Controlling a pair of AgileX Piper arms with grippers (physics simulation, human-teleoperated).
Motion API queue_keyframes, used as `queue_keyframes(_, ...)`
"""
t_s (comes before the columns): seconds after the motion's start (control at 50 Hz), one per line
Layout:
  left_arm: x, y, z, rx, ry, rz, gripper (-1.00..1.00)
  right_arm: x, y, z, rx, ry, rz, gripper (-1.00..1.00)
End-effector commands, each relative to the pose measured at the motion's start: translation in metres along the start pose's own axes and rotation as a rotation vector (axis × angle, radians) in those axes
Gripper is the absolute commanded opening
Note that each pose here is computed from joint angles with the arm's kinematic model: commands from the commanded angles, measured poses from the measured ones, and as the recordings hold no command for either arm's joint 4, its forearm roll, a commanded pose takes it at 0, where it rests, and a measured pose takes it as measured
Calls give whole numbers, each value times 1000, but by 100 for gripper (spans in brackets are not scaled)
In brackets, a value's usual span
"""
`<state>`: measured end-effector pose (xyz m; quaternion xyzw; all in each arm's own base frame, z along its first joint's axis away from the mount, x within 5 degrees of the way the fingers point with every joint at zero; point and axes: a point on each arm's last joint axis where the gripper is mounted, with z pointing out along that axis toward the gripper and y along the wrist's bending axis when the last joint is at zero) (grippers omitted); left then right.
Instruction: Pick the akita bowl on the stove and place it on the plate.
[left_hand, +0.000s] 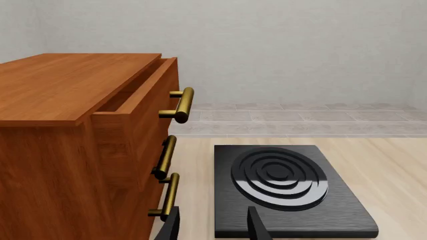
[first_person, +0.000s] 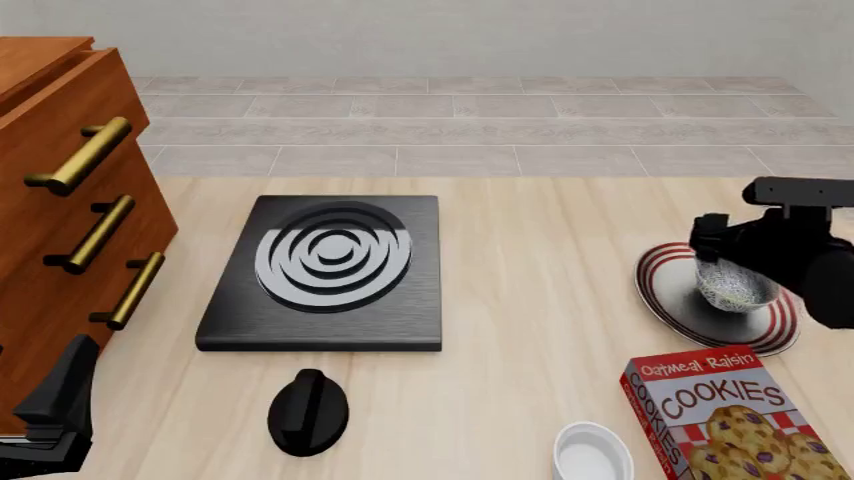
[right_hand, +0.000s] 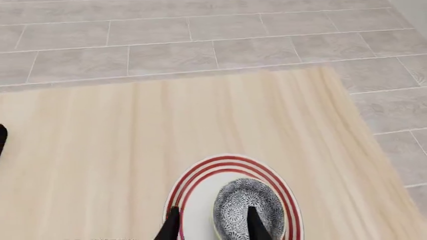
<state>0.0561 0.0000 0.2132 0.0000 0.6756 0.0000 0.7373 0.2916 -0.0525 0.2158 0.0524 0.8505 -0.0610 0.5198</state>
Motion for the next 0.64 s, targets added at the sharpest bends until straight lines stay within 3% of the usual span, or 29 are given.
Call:
queue_keyframes(0.02, 0, 0, 0, 0, 0, 0, 100, -16, 20, -19, -65, -41, -10, 100)
queue_keyframes(0.46, 0, 0, 0, 0, 0, 0, 100, -40, 49, -58, -171, -125, -56, 100)
queue_keyframes(0.52, 0, 0, 0, 0, 0, 0, 100, -37, 55, -62, -191, -137, -134, 100)
queue_keyframes(0.64, 0, 0, 0, 0, 0, 0, 100, -34, 59, -68, -204, -167, -177, 100)
